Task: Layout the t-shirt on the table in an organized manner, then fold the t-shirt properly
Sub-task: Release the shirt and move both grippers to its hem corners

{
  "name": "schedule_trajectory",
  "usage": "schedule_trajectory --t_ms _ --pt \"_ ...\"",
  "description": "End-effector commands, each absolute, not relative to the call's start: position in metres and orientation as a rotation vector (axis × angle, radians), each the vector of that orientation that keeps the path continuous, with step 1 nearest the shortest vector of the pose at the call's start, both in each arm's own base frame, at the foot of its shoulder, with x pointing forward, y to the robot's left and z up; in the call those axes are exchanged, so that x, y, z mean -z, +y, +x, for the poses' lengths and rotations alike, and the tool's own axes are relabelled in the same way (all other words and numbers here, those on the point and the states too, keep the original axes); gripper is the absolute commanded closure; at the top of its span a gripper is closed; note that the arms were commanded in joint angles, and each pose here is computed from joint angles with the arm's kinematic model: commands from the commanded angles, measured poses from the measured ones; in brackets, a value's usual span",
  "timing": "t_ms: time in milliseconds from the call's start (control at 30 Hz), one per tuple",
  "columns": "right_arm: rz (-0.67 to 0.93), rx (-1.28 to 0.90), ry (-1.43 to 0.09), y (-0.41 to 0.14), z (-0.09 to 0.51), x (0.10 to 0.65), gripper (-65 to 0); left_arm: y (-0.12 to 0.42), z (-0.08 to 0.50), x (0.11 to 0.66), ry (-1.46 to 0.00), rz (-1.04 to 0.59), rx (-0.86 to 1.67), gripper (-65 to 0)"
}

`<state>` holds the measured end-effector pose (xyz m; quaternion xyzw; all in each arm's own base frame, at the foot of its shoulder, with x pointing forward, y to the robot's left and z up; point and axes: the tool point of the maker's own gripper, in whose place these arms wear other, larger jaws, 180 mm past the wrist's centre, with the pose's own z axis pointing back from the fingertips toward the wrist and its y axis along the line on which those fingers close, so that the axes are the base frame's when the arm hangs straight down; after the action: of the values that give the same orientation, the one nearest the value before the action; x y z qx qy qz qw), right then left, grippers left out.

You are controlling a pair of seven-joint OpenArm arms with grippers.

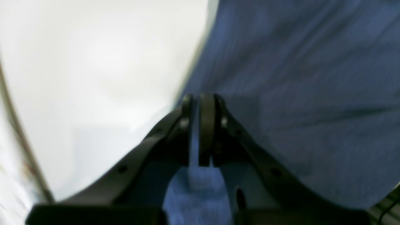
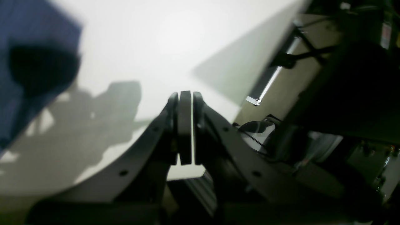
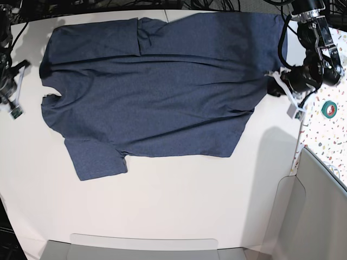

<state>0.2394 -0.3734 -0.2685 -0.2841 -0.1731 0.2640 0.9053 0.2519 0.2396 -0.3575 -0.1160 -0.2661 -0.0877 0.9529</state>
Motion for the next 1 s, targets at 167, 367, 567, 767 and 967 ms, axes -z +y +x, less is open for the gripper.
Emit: schedule_trajectory --t_ms 167,367,567,767,967 --pt "-0.613 -0.406 -0.548 -0.376 0.272 0.228 0.0 0.232 0.299 0.318 -0.700 -0.246 0.188 -5.9" --pt "-0.392 -0.314 -0.691 -0.321 0.321 0.248 0.0 0.207 0.339 0.303 -0.780 -0.344 0.156 -5.8" --pt "-0.157 -0.380 -0.717 -0.257 0.380 0.284 0.0 0.202 0.352 0.332 -0.698 -0.444 0.073 -5.7" --pt "-0.041 -0.432 -0.800 -0.225 0.438 0.278 0.0 0.201 0.348 0.340 -0.677 -0.454 0.062 -5.7" --pt "0.141 -0.357 -0.779 -0.206 0.474 0.309 0.0 0.202 0.342 0.347 -0.657 -0.453 0.058 -5.7"
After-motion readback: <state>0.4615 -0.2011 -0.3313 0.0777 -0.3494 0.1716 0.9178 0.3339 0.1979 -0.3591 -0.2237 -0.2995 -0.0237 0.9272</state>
